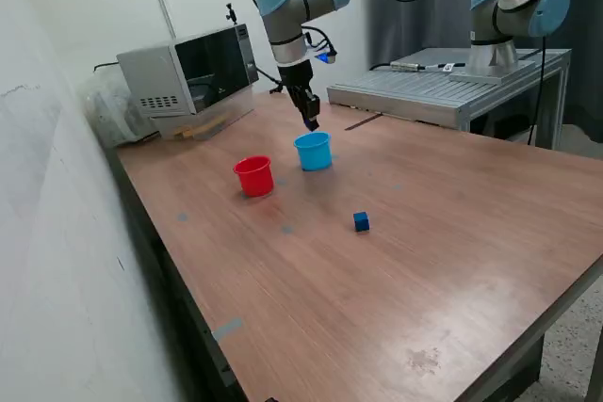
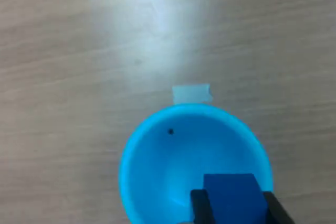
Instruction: Place red objects in the red bin, and blue objects in the blue bin.
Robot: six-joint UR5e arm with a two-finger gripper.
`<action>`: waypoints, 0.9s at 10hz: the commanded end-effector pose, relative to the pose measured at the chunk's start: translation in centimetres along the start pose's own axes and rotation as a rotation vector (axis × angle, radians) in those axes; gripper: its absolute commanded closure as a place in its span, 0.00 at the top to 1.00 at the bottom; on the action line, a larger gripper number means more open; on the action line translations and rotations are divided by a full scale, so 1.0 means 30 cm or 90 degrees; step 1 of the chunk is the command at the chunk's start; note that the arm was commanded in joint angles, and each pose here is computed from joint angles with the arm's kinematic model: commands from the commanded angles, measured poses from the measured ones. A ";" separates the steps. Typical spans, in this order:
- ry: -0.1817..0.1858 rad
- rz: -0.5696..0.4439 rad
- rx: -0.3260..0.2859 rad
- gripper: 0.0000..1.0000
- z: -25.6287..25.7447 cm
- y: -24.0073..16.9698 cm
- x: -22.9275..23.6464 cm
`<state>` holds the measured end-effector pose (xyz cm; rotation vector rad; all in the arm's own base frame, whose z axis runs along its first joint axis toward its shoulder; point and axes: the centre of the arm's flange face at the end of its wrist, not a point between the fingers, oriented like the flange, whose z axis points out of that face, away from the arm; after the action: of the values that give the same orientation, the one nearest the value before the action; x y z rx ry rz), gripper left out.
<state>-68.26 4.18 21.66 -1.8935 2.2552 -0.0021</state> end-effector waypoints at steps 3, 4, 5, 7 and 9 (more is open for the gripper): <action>0.001 0.001 0.008 1.00 0.019 -0.008 -0.011; 0.001 0.002 0.004 1.00 0.013 -0.005 -0.013; 0.001 0.002 0.000 1.00 0.012 0.004 -0.013; 0.005 -0.002 -0.008 1.00 0.003 0.008 0.012; 0.040 -0.050 -0.019 1.00 -0.030 -0.023 0.202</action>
<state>-68.62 2.24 21.62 -1.9411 2.2572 -0.0118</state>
